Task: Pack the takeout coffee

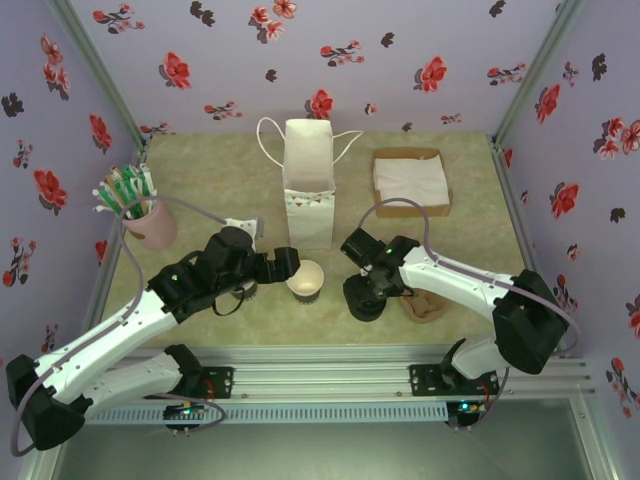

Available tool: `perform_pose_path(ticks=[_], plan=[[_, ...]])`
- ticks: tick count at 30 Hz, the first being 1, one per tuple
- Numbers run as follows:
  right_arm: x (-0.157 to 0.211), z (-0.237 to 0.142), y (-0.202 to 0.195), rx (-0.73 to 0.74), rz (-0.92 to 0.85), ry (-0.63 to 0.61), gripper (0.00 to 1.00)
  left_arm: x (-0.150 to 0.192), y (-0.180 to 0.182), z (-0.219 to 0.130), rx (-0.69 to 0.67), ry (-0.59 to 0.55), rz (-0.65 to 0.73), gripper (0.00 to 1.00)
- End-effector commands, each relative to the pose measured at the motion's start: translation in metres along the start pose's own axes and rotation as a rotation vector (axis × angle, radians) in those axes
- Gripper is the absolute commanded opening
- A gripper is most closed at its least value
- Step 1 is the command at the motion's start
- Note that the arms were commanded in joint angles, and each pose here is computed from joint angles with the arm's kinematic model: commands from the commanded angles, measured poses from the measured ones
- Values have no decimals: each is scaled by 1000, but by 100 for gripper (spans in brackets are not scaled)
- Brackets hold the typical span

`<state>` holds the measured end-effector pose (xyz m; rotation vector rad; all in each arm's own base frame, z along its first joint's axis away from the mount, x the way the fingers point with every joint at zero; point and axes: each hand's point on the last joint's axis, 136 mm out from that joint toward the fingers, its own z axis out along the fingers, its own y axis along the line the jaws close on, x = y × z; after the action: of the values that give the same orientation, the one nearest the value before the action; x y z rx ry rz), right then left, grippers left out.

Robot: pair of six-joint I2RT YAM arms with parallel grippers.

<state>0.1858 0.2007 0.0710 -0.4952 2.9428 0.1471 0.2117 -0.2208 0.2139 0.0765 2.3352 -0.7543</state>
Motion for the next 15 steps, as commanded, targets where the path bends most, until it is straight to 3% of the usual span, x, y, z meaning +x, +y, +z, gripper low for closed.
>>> perform_pose_path(ticks=[1, 15], plan=[[-4, -3, -2, 12, -8, 10, 78, -3, 6, -2, -14, -28, 19, 99], [-3, 0, -4, 36, -8, 35, 79, -2, 12, -3, -25, -32, 17, 99]])
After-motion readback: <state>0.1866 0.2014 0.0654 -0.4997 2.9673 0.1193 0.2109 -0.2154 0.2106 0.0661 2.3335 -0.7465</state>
